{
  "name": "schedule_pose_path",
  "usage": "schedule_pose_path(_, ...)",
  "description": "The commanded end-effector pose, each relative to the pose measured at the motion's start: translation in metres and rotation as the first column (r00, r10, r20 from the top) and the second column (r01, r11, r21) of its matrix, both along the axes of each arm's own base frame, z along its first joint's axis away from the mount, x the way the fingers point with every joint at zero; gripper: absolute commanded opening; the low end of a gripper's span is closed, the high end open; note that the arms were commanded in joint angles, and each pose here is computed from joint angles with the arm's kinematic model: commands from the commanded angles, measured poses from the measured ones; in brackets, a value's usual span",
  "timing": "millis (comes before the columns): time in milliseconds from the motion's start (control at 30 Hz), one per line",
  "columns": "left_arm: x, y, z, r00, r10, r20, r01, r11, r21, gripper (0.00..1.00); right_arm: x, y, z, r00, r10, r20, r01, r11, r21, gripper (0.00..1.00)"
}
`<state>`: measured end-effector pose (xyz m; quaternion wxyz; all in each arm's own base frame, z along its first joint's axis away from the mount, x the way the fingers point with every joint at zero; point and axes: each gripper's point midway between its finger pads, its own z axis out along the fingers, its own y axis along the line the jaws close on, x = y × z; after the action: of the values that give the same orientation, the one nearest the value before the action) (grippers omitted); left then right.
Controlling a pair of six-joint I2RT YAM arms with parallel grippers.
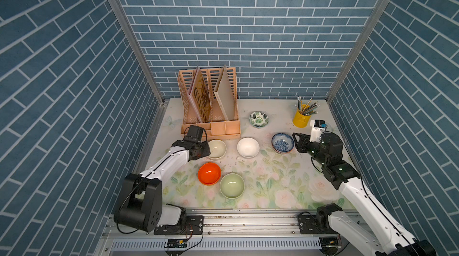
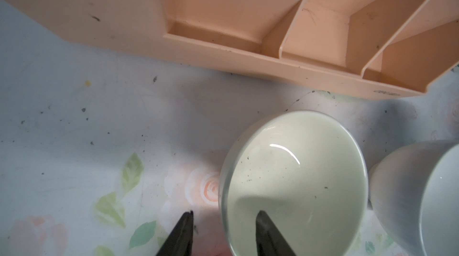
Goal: Stack the bowls
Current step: Pick up the bowl from the center of the board.
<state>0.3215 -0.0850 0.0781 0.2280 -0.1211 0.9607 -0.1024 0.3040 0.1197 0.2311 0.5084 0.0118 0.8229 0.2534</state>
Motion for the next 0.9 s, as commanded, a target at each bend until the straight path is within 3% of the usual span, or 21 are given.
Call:
schedule_pose_path(0,0.008,-0.001,-0.006,1.000,-0.020,-0.010,0.020,0.999,0.031,0.40,0.002,-0.002,0.000,1.000,-0.016,0.004,0.016,1.000,0.017,0.41)
schedule_pose_path(67,0.010,-0.002,-0.010,0.999,-0.026,-0.026,0.027,0.999,0.037,0.34,0.001,-0.001,-0.001,1.000,-0.010,-0.001,0.010,1.000,0.016,0.41)
schedule_pose_path(500,0.009,0.003,-0.015,0.997,-0.033,-0.063,0.038,0.996,0.080,0.14,0.001,0.001,-0.007,1.000,0.001,-0.020,0.000,1.000,0.016,0.41)
schedule_pose_path(867,0.012,0.006,-0.010,0.996,-0.031,-0.088,0.041,0.993,0.113,0.21,0.000,0.001,-0.007,1.000,0.000,-0.023,0.000,1.000,0.015,0.41)
